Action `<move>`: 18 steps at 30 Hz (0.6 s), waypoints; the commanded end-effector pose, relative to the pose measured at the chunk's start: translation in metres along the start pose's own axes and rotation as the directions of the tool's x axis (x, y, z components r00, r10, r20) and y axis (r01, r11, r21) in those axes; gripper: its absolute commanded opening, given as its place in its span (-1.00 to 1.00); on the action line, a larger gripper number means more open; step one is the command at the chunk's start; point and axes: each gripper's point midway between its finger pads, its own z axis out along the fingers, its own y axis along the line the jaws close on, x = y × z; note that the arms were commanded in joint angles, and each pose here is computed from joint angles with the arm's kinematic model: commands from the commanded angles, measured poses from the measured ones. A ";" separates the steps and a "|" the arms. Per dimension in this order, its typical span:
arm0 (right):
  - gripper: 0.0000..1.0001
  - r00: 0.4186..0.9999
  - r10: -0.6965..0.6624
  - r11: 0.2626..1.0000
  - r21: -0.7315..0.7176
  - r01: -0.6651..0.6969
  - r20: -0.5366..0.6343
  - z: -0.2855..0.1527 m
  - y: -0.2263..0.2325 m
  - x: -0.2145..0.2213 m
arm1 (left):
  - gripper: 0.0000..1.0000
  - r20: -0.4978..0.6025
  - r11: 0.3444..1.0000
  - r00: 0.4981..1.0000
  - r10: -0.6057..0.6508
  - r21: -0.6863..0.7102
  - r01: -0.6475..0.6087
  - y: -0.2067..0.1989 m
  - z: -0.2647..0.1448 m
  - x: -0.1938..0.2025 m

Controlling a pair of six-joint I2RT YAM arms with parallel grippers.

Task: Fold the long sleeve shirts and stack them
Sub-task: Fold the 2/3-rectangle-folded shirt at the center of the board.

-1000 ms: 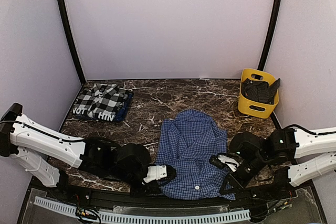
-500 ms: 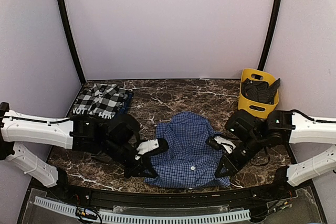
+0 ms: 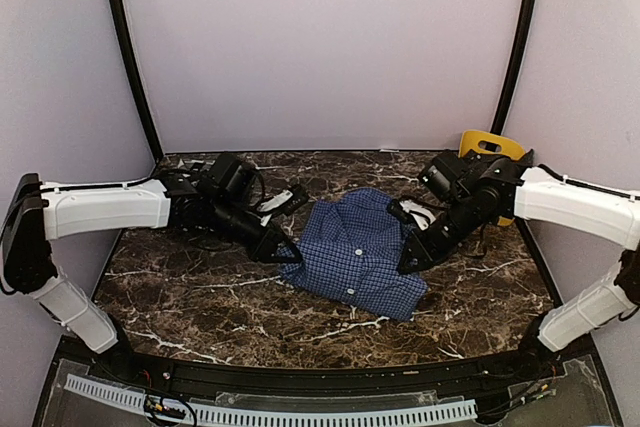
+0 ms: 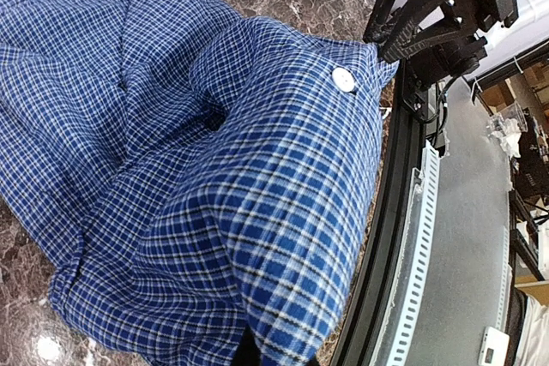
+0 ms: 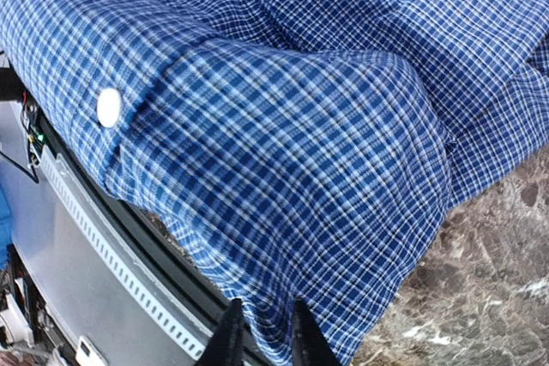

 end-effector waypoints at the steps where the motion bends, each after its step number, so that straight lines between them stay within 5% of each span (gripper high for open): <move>1: -0.55 0.997 -0.073 0.997 0.013 0.072 0.040 -0.003 -0.001 -0.019 | -1.00 0.017 0.997 0.999 0.035 0.065 -0.036 -0.003 0.006 -0.022; 8: 0.43 0.983 -0.112 0.993 0.059 0.104 0.149 -0.020 0.002 -0.022 | -1.00 0.003 0.996 1.000 0.025 0.081 -0.026 -0.001 0.010 -0.027; 18: 0.76 0.962 -0.205 0.972 0.153 0.179 0.179 -0.004 0.000 -0.027 | -1.00 -0.007 0.993 0.998 0.054 0.104 -0.053 -0.003 0.011 -0.024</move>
